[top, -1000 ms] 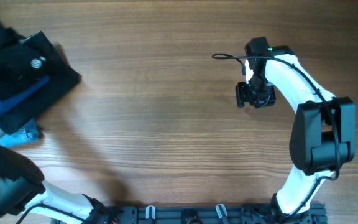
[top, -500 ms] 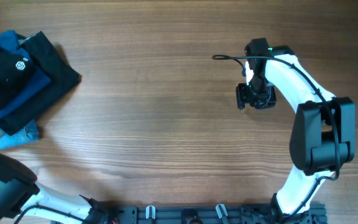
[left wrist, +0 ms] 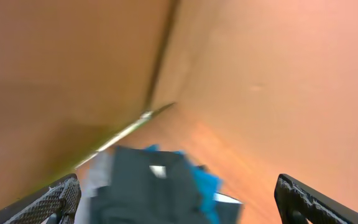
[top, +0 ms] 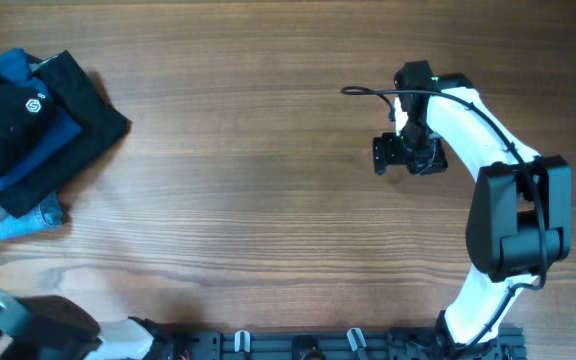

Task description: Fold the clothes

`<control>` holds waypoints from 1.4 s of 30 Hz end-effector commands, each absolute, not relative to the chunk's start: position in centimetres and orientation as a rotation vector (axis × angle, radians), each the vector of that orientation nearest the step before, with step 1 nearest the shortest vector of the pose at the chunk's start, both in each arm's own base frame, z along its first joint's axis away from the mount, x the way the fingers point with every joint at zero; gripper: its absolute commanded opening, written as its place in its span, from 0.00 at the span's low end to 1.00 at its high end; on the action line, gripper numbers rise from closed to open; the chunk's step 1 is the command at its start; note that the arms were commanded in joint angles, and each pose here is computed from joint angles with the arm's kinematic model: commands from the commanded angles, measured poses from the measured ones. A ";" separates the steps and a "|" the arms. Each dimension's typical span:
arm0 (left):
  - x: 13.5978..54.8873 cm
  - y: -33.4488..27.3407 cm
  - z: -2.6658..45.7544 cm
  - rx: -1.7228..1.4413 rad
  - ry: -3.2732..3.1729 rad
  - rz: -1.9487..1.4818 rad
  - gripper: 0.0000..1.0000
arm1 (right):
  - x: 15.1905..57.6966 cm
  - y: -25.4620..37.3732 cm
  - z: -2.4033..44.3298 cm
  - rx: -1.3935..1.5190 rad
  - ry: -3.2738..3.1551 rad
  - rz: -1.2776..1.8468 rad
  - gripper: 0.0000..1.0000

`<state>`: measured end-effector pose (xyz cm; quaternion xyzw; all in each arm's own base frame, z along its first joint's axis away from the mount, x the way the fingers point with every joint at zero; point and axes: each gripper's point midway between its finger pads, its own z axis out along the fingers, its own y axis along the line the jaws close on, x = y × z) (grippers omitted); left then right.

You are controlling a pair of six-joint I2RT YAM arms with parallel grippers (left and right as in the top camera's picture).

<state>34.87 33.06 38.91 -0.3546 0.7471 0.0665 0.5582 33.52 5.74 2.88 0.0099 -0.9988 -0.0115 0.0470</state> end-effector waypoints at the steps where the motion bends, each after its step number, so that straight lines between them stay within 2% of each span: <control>1: 39.5 26.9 37.6 -0.736 1.859 0.014 1.00 | 34.2 8.2 3.7 0.024 -3.072 -0.265 1.00; 9: 47.4 9.0 31.2 -0.417 2.169 -0.284 1.00 | 35.9 11.2 4.9 0.041 -3.096 -0.533 0.99; 12: 46.8 1.8 25.9 -0.325 2.404 -0.386 1.00 | 36.4 11.5 7.0 0.024 -3.083 -0.594 0.99; 16: 43.9 -2.8 20.6 -0.280 2.667 -0.408 1.00 | 36.8 10.5 9.8 -0.023 -3.074 -0.610 0.99; 21: 38.5 -3.6 16.2 -0.350 2.976 -0.264 1.00 | 35.7 8.4 12.3 -0.119 -3.043 -0.598 0.99; 26: 34.0 -3.7 14.7 -0.412 3.151 -0.238 1.00 | 33.9 7.7 14.2 -0.111 -3.043 -0.571 0.93; 30: 31.7 -3.5 13.9 -0.377 3.182 -0.221 1.00 | 32.8 6.1 15.9 -0.147 -3.117 -0.443 0.93; 31: 30.7 -3.4 13.7 -0.368 3.147 -0.216 1.00 | 32.4 5.2 17.1 -0.166 -3.188 -0.376 0.94; 32: 29.9 -3.3 13.5 -0.356 3.092 -0.225 1.00 | 32.0 5.0 18.4 -0.163 -3.271 -0.378 1.00; 35: 28.6 -3.3 13.6 -0.326 2.959 -0.246 1.00 | 31.8 4.8 20.1 -0.159 -3.425 -0.403 1.00; 42: 25.4 -3.8 16.3 -0.232 2.473 -0.322 1.00 | 29.9 1.6 23.2 -0.319 -3.864 -0.214 1.00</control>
